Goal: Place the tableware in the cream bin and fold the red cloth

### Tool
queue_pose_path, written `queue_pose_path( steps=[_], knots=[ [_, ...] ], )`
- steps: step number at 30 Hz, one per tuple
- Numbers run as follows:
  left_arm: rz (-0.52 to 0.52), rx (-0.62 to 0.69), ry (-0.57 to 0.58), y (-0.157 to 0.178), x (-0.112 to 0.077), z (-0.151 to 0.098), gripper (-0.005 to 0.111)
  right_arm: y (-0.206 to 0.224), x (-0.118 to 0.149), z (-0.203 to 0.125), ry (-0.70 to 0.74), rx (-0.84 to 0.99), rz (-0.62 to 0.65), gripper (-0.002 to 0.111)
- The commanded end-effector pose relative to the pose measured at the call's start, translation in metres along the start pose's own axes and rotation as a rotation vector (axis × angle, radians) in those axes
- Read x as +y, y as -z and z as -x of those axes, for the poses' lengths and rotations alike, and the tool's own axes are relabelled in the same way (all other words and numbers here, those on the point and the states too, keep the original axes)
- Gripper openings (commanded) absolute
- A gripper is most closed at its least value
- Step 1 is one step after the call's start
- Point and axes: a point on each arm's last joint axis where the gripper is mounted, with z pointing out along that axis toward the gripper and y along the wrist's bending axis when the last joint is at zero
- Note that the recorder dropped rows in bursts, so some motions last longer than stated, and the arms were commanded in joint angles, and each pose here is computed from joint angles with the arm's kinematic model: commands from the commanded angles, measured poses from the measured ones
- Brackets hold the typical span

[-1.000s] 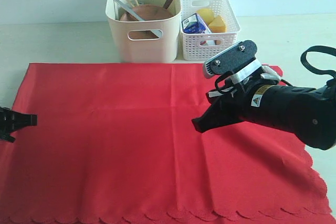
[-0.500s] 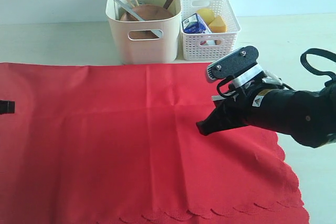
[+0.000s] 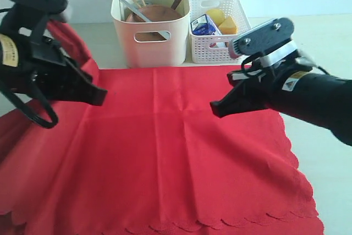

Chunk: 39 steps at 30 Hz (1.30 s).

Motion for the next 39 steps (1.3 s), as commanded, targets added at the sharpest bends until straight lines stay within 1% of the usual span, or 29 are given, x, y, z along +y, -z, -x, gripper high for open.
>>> queue_pose_path(
  steps=[1, 5, 7, 10, 12, 13, 14, 15, 16, 17, 18, 19, 20, 21, 23, 25, 27, 28, 30, 31, 32, 35, 36, 38, 39],
  knots=[
    [-0.095, 0.023, -0.087, -0.012, -0.046, 0.015, 0.000, 0.043, -0.015, 0.014, -0.028, -0.177, -0.085, 0.000],
    [-0.144, 0.039, -0.155, -0.030, -0.081, 0.033, 0.000, 0.086, -0.031, 0.013, -0.088, -0.319, -0.207, 0.000],
    [-0.153, 0.075, -0.189, -0.039, -0.101, 0.044, 0.000, 0.106, -0.038, 0.010, -0.120, -0.368, -0.252, 0.000],
    [-0.165, 0.104, -0.236, -0.053, -0.129, 0.061, 0.000, 0.127, -0.043, 0.007, -0.142, -0.429, -0.276, 0.000],
    [-0.168, 0.113, -0.251, -0.059, -0.144, 0.073, 0.000, 0.138, -0.044, 0.004, -0.155, -0.471, -0.276, 0.000],
    [-0.163, 0.138, -0.266, -0.066, -0.159, 0.084, 0.000, 0.145, -0.045, 0.002, -0.162, -0.501, -0.276, 0.000],
    [-0.163, 0.140, -0.270, -0.068, -0.165, 0.090, 0.000, 0.147, -0.046, 0.001, -0.164, -0.509, -0.276, 0.000],
    [-0.167, 0.156, -0.294, -0.080, -0.181, 0.095, 0.000, 0.150, -0.046, 0.001, -0.168, -0.525, -0.276, 0.000],
    [-0.174, 0.158, -0.315, -0.084, -0.188, 0.096, 0.000, 0.151, -0.046, 0.001, -0.169, -0.527, -0.278, 0.000],
    [-0.189, 0.169, -0.319, -0.096, -0.204, 0.099, 0.000, 0.151, -0.047, 0.000, -0.169, -0.530, -0.288, 0.000],
    [-0.192, 0.188, -0.324, -0.103, -0.208, 0.099, 0.000, 0.151, -0.047, -0.001, -0.173, -0.528, -0.290, 0.000],
    [-0.200, 0.200, -0.359, -0.114, -0.219, 0.100, 0.000, 0.150, -0.048, -0.001, -0.182, -0.526, -0.293, 0.000],
    [-0.207, 0.199, -0.366, -0.118, -0.224, 0.101, 0.000, 0.151, -0.048, -0.001, -0.182, -0.526, -0.296, 0.000],
    [-0.214, 0.199, -0.371, -0.129, -0.233, 0.100, 0.000, 0.151, -0.048, -0.001, -0.163, -0.522, -0.305, 0.000],
    [-0.225, 0.174, -0.383, -0.143, -0.244, 0.098, 0.000, 0.151, -0.050, -0.002, -0.170, -0.513, -0.321, 0.000],
    [-0.254, 0.106, -0.380, -0.158, -0.253, 0.097, 0.000, 0.151, -0.051, -0.003, -0.183, -0.512, -0.336, 0.000],
    [-0.267, 0.065, -0.382, -0.166, -0.256, 0.096, 0.000, 0.151, -0.051, -0.003, -0.179, -0.511, -0.337, 0.000],
    [-0.269, 0.056, -0.379, -0.166, -0.257, 0.097, 0.003, 0.151, -0.051, -0.003, -0.182, -0.510, -0.337, 0.000],
    [-0.269, 0.055, -0.376, -0.166, -0.257, 0.097, 0.013, 0.151, -0.051, -0.003, -0.182, -0.510, -0.337, 0.000],
    [-0.270, 0.052, -0.376, -0.166, -0.257, 0.097, 0.022, 0.151, -0.051, -0.003, -0.182, -0.510, -0.337, 0.000],
    [-0.271, 0.050, -0.376, -0.166, -0.257, 0.097, 0.034, 0.151, -0.051, -0.003, -0.182, -0.510, -0.337, 0.000],
    [-0.269, 0.058, -0.380, -0.166, -0.257, 0.097, 0.076, 0.151, -0.051, -0.003, -0.182, -0.510, -0.337, 0.000],
    [-0.270, 0.056, -0.395, -0.166, -0.257, 0.097, 0.088, 0.151, -0.051, -0.003, -0.182, -0.510, -0.337, 0.000],
    [-0.271, 0.050, -0.405, -0.164, -0.256, 0.098, 0.105, 0.151, -0.051, -0.003, -0.182, -0.510, -0.337, 0.000],
    [-0.271, 0.048, -0.405, -0.161, -0.256, 0.100, 0.105, 0.151, -0.051, -0.003, -0.178, -0.510, -0.338, 0.000]
  ],
)
